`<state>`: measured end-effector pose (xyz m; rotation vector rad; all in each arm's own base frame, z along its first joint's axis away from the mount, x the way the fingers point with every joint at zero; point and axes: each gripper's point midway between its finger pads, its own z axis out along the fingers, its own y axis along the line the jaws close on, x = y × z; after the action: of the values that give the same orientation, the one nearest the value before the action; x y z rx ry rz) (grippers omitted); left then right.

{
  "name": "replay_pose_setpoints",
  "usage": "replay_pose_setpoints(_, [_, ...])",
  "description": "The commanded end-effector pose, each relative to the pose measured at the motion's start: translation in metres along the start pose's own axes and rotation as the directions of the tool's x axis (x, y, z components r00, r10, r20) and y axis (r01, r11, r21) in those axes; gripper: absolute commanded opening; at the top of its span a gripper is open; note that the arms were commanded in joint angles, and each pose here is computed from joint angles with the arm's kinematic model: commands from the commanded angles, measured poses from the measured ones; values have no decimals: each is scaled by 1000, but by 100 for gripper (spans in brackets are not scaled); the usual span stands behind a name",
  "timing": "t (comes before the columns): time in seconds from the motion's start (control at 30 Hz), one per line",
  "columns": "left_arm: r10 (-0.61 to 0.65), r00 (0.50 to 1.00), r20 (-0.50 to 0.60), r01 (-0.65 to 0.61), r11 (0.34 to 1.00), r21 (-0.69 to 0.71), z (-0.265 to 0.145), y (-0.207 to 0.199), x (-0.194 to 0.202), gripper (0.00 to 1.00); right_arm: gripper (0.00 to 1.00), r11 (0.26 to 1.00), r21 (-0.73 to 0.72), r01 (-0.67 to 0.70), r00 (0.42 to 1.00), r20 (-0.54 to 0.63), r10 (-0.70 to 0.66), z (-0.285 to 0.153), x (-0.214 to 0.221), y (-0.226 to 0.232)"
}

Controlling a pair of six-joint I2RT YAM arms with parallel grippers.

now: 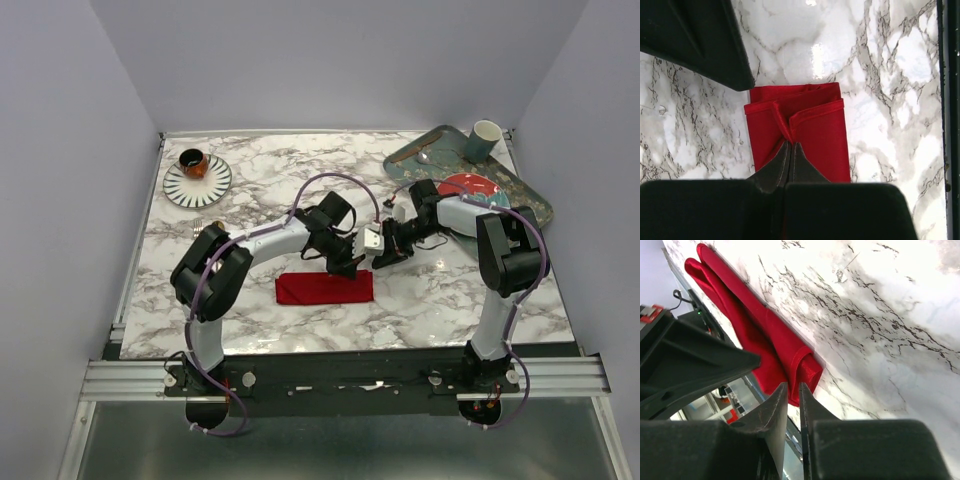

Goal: Fold the napkin into a case and place the utensils inside
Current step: Stuff the top corner of the smaller-rectangle-folded napkin at the center of the board.

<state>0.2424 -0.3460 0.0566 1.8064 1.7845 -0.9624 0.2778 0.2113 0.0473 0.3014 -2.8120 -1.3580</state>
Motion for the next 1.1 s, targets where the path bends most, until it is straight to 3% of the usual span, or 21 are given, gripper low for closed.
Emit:
replay_pose_setpoints(0.0, [39, 998, 42, -37, 998, -42, -6, -8, -14, 0, 20, 1000, 18, -22, 999, -31, 22, 4, 8, -8])
replay_pose_setpoints(0.37, [29, 999, 37, -25, 996, -88, -4, -15, -9, 0, 19, 999, 32, 6, 994, -111, -3, 21, 23, 1])
replay_pose_setpoints(0.73, [-32, 999, 42, 37, 992, -123, -4, -17, -7, 0, 19, 995, 102, -13, 978, -207, 34, 48, 41, -20])
replay_pose_setpoints(1.07, [-290, 957, 18, 291, 954, -73, -6, -45, 18, 0, 18, 980, 200, 5, 983, -179, 32, 49, 24, -37])
